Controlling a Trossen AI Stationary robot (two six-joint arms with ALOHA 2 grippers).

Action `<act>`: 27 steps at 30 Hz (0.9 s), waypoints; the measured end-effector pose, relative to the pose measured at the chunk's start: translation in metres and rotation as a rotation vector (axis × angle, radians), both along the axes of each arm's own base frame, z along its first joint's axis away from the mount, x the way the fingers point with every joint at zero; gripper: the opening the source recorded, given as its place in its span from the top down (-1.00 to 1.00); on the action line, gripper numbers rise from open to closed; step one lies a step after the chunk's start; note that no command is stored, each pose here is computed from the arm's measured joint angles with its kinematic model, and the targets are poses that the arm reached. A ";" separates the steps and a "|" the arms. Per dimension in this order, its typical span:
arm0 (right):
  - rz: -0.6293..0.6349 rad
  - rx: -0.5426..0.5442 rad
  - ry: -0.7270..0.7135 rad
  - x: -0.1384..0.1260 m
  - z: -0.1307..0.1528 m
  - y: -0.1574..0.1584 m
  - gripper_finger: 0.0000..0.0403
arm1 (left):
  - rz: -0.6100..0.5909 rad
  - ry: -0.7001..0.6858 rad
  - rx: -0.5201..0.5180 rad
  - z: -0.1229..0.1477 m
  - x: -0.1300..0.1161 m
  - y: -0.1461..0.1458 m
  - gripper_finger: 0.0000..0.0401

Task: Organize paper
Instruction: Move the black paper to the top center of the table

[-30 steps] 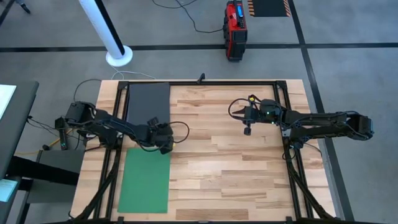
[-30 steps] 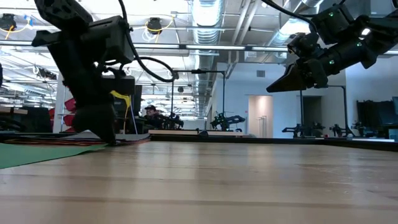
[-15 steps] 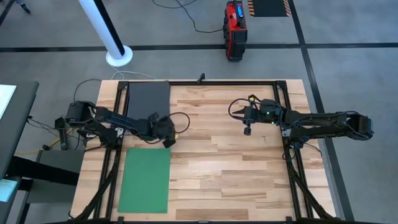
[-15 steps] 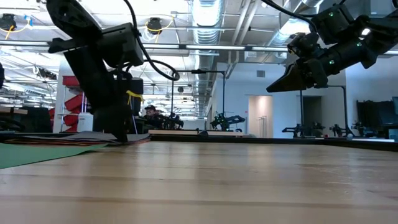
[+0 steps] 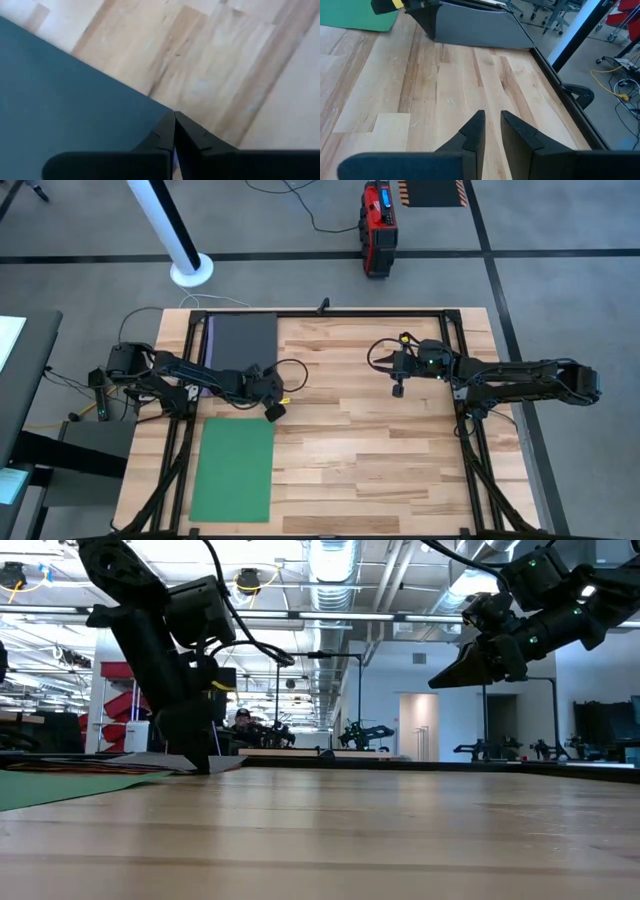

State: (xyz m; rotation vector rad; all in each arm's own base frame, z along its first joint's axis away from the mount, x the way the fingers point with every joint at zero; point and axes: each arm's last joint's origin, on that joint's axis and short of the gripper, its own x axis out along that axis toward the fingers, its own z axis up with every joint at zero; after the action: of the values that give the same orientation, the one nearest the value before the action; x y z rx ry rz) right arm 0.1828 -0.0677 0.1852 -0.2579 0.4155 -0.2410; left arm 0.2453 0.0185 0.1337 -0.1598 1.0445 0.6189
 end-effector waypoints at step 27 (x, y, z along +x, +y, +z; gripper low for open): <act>0.000 0.000 0.000 0.000 0.000 0.000 0.71 | -0.228 -0.514 -0.322 0.027 0.038 -0.044 1.00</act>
State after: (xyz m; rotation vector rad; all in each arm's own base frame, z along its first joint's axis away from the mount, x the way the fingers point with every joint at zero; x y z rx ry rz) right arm 0.1828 -0.0677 0.1851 -0.2576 0.4158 -0.2409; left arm 0.2835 -0.0256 0.1609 -0.4494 0.6424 0.1792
